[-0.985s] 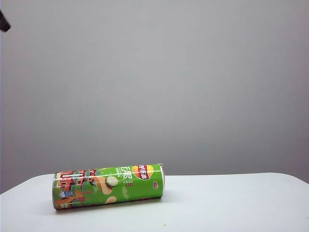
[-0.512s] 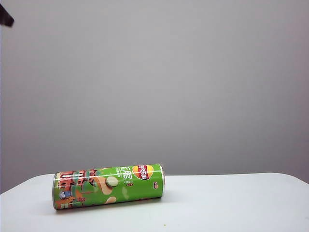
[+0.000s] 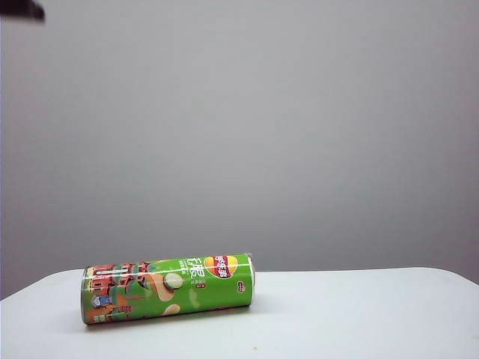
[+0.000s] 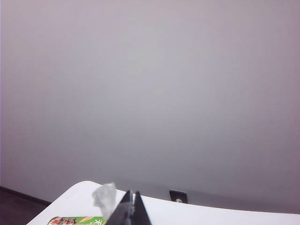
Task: Pick up the green tub of chips from the desk, push the transparent container that's holding the chips and has slipped out back in, and finally put the chips back on the desk.
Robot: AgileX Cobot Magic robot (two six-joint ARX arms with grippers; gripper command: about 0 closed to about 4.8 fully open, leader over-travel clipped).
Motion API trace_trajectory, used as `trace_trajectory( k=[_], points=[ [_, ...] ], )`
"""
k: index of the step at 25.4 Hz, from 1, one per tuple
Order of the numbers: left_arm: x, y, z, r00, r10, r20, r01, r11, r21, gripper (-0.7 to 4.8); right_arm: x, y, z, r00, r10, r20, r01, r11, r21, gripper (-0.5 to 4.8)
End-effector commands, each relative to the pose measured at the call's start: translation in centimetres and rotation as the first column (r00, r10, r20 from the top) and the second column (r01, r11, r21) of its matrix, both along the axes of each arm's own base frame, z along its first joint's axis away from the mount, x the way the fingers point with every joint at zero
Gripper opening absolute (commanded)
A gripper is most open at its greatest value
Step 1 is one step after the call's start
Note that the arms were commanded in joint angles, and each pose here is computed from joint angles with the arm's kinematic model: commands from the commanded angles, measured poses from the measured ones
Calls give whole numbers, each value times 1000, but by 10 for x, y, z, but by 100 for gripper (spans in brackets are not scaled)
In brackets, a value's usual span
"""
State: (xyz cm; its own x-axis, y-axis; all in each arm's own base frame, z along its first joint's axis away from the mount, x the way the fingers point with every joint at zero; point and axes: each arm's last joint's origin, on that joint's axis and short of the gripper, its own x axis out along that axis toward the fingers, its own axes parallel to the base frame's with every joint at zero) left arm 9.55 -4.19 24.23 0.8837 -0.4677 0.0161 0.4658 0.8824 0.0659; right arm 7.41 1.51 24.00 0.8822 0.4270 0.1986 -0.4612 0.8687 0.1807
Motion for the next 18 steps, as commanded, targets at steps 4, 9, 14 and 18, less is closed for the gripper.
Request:
trace_trajectory(
  k=[4, 9, 14, 18],
  points=[
    [-18, 11, -3, 992, 122, 44, -120, 992, -38, 479, 2, 0, -8, 1000, -3, 3, 3, 1000, 3, -9],
    [-18, 11, -28, 994, 104, 16, -102, 990, -101, 456, 12, -1, -34, 999, -42, -17, 43, 998, 35, -9],
    [-8, 9, -58, 998, 67, 3, -66, 987, -149, 397, 19, -1, -56, 996, -48, -75, 50, 998, 29, -8],
    [-3, 17, -67, 993, 121, -11, -121, 984, -131, 393, 21, -1, -65, 993, -50, -111, 53, 998, 25, -8]
  ],
)
